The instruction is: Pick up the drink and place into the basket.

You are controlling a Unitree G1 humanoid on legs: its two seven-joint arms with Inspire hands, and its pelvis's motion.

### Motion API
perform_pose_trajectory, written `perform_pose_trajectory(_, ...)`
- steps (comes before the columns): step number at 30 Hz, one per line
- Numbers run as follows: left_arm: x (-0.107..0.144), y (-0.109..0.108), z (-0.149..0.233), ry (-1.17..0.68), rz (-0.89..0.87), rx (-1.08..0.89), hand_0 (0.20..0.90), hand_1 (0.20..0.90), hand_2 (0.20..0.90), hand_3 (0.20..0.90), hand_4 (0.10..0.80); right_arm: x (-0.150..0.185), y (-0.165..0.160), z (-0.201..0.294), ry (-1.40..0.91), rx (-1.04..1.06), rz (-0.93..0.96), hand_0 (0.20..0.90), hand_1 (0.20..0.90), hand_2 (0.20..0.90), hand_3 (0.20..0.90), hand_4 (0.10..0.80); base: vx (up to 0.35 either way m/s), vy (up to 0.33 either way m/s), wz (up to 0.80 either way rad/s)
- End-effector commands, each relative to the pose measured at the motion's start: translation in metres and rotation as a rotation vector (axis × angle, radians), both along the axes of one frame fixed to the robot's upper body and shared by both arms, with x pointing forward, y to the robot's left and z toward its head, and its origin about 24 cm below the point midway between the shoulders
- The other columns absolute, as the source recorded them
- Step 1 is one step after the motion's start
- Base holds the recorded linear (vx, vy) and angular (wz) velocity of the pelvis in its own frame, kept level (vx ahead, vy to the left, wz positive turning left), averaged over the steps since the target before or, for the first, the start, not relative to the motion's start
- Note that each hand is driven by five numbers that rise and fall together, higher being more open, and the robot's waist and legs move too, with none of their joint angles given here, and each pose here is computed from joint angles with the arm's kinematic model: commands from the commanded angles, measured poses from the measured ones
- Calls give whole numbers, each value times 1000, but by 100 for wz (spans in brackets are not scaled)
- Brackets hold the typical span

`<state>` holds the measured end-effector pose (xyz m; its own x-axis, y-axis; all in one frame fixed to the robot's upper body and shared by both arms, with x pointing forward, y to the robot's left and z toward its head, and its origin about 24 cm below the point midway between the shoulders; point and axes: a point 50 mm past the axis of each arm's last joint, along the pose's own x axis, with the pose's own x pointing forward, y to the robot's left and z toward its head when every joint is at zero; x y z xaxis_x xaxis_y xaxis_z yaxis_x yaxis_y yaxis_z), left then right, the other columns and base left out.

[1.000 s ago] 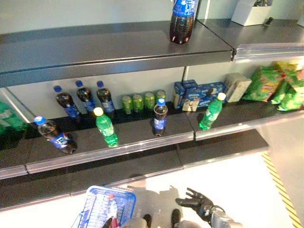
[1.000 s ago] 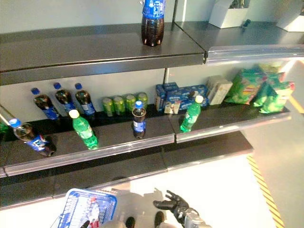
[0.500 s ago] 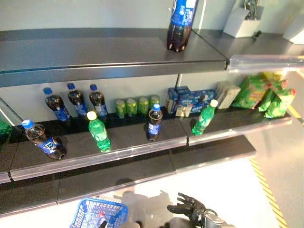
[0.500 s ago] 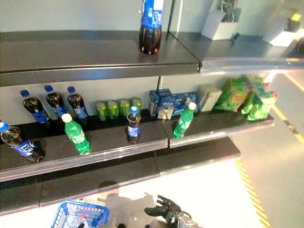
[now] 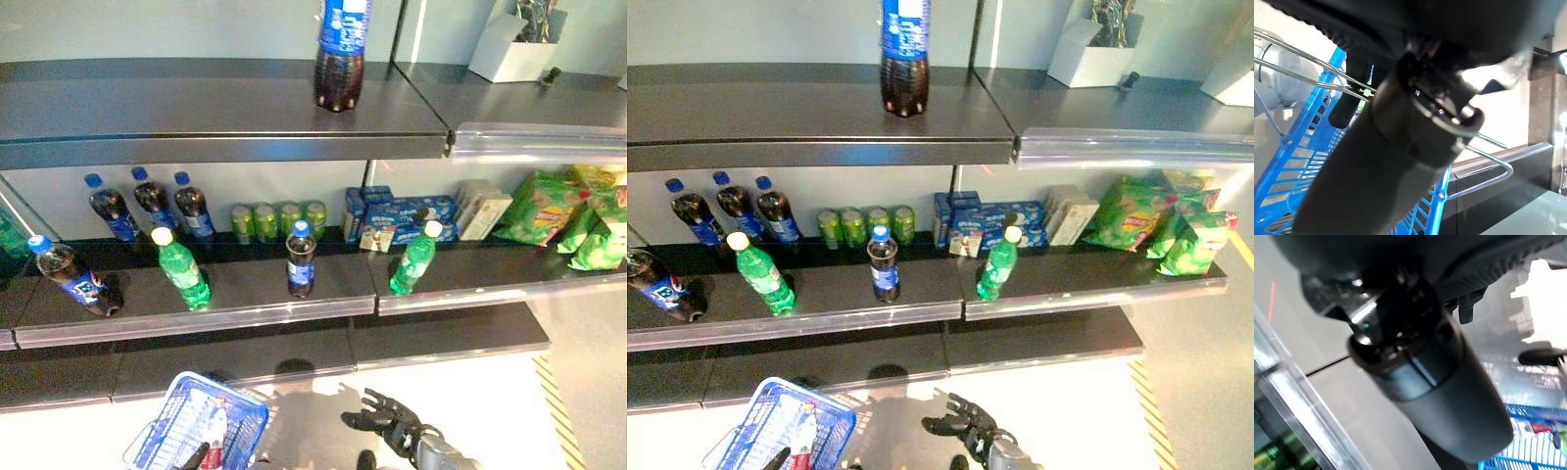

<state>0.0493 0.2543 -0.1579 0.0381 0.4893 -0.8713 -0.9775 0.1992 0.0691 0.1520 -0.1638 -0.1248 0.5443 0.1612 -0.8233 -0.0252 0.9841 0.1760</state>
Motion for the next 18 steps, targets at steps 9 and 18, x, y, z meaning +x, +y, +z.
perform_pose_trajectory(9,25,3,10,-128,-156,86,300,300,300,200,100,8,-28,20,-181,28,-37,900,900,900,900,800,-11,-30,44)
perform_pose_trajectory(18,28,19,17,-112,-172,106,300,300,300,200,100,40,14,76,-466,103,432,900,900,900,900,800,9,63,15)
